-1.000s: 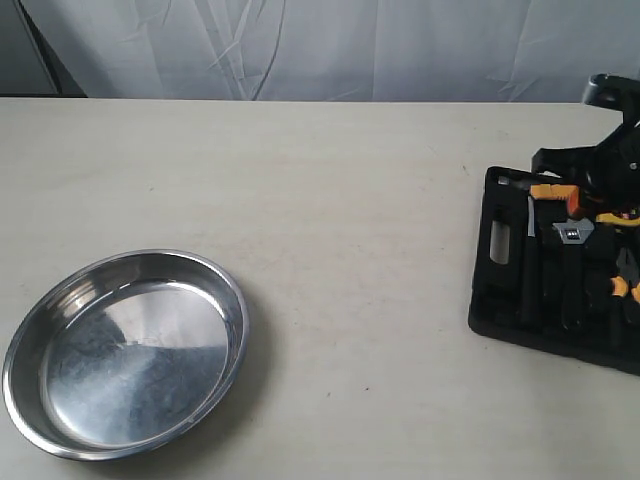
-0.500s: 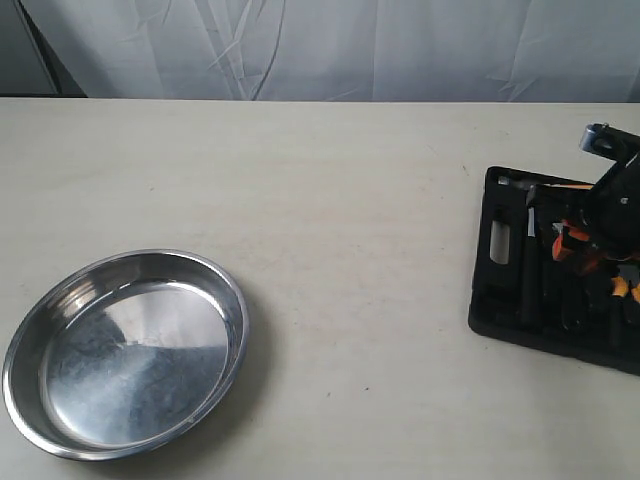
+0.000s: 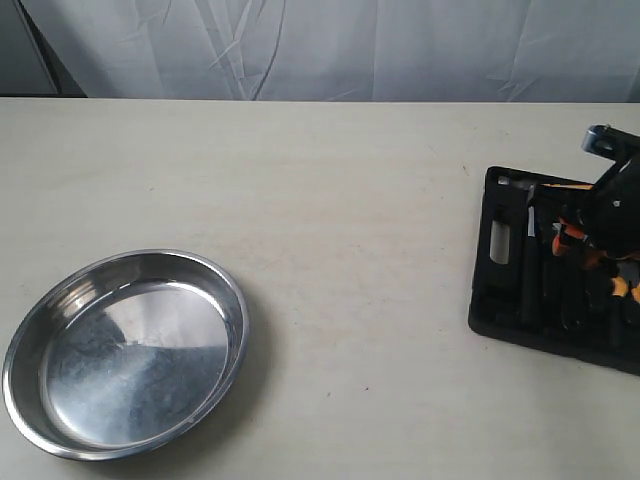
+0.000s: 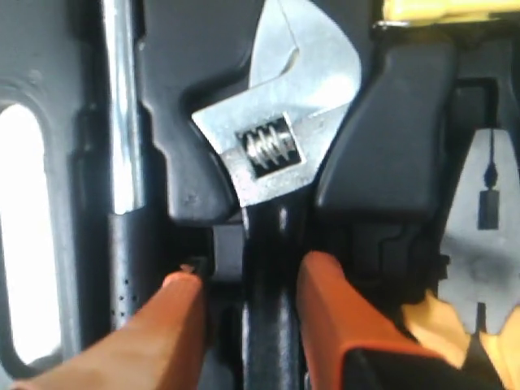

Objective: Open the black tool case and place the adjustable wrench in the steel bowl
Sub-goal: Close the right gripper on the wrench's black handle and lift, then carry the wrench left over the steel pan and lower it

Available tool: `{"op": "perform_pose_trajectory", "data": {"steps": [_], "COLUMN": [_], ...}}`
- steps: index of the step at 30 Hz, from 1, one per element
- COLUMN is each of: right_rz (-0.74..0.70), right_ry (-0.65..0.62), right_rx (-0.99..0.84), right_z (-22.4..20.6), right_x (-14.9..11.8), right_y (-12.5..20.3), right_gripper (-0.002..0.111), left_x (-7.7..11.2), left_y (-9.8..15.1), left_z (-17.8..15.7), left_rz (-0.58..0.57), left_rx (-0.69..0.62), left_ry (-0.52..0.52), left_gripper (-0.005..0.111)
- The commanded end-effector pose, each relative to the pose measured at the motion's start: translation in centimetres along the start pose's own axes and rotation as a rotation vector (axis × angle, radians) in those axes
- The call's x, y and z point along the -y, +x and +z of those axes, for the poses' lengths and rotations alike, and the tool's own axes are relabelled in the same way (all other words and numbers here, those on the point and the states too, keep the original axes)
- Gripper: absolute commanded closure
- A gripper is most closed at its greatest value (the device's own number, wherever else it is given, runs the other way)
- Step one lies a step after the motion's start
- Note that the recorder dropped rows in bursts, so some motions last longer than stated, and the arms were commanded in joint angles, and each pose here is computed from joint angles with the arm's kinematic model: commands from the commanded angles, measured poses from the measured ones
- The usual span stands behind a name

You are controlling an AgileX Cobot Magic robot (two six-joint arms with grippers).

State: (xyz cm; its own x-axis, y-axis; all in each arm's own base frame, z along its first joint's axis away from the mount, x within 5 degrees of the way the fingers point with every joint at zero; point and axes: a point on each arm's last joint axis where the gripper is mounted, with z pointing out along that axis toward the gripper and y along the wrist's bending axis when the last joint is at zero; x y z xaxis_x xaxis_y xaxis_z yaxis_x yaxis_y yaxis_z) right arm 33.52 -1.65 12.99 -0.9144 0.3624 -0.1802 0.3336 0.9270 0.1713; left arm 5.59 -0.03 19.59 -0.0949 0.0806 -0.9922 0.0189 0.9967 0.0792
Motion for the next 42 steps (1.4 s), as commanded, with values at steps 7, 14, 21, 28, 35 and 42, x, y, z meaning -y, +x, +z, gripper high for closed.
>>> {"op": "perform_pose_trajectory", "data": {"steps": [7,14,21,28,35,42], "right_rz": [-0.024,-0.053,-0.076,-0.110,-0.117,-0.563], "right_ry": [0.066,0.080,0.065,0.037,0.010,-0.434], "right_rx": [-0.056,-0.109,-0.052,0.062,0.121,0.167], "right_z": [2.1,3.8,2.0,-1.6,-4.3,-6.6], "right_x": [0.9,1.2,0.8,0.2,-0.3,-14.5], "right_y": [0.4,0.9,0.4,-0.3,-0.3,5.3], "right_gripper": [0.061,0.103,0.109,0.109,0.109,0.109], "left_x": [0.0,0.0,0.0,0.0,0.0,0.0], "left_y": [-0.1,-0.1,-0.1,-0.1,-0.1,-0.1], "left_z": [0.0,0.0,0.0,0.0,0.0,0.0], "left_rz": [-0.002,-0.002,-0.002,-0.002,-0.002,-0.002], "left_rx": [0.004,0.004,0.004,0.004,0.004,0.004], "left_ry": [0.001,0.001,0.001,0.001,0.001,0.001], "left_gripper": [0.106,0.106,0.106,0.106,0.106,0.106]}}
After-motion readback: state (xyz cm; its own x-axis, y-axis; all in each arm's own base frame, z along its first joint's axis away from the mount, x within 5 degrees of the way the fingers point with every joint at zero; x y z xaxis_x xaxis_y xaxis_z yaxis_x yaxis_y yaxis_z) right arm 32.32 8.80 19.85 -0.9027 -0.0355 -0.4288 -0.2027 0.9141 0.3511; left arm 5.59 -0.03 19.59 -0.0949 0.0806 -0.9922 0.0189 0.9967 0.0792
